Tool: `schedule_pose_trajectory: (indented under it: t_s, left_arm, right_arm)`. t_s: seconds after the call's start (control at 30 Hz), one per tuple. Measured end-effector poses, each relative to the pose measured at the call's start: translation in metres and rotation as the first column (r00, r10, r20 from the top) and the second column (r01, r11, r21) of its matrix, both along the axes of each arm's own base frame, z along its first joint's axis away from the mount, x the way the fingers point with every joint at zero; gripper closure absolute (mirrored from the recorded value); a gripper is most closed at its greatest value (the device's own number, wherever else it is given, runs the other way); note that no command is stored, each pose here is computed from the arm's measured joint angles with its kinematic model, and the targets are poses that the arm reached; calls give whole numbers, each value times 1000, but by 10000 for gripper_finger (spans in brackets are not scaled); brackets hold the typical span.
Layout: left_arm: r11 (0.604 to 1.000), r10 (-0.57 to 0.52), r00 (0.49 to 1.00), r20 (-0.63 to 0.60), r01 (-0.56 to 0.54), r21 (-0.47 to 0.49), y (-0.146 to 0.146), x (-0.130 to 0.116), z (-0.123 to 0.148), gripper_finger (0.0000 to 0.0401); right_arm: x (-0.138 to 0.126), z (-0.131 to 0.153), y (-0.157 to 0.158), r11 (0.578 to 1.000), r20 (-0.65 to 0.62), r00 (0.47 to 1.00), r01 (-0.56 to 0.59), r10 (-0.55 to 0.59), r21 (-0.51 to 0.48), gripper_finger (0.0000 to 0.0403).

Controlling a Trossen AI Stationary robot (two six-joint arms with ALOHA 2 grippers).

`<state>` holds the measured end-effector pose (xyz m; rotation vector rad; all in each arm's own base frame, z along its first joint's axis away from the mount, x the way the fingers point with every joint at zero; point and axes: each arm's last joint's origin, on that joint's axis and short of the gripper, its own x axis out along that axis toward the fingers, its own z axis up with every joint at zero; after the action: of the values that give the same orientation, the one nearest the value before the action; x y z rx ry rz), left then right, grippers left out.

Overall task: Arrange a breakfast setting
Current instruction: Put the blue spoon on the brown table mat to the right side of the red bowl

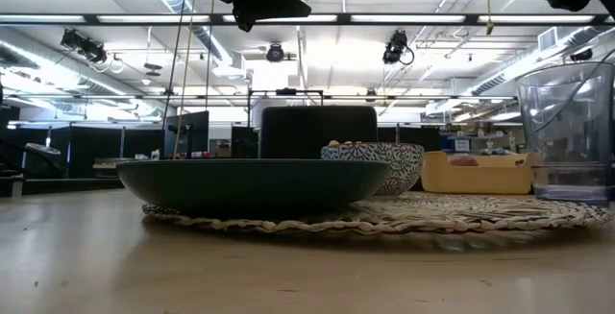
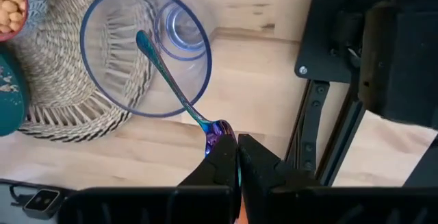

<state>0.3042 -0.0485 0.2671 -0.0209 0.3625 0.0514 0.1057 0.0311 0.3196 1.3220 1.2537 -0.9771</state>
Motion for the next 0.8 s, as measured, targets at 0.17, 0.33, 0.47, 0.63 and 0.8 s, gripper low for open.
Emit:
schedule_pose_trajectory:
  t_s: [0.17, 0.33, 0.47, 0.63, 0.8]
  left_arm:
    - [1000, 0, 1000, -1, 0, 0, 0, 0, 0, 232]
    - [1000, 0, 1000, -7, 0, 1, 0, 0, -1, 232]
    - [1000, 2, 1000, -8, -2, -3, 0, 0, -1, 232]
    - [1000, 11, 1000, -7, -11, -28, 0, 0, -1, 232]
    - [999, 18, 1000, -6, -18, -48, 0, 0, -1, 232]
  right_arm:
    - [-1, 0, 1, 1000, -6, 1000, 6, -5, 28, 393]
    - [-6, 8, -1, 999, 41, 999, -3, 1, 37, 393]
    - [-15, 21, -5, 1000, 130, 992, 2, -3, 7, 393]
    - [-26, 27, -8, 1000, 193, 981, 7, -6, -4, 393]
    - [-35, 29, -11, 1000, 234, 972, -17, 18, -10, 393]
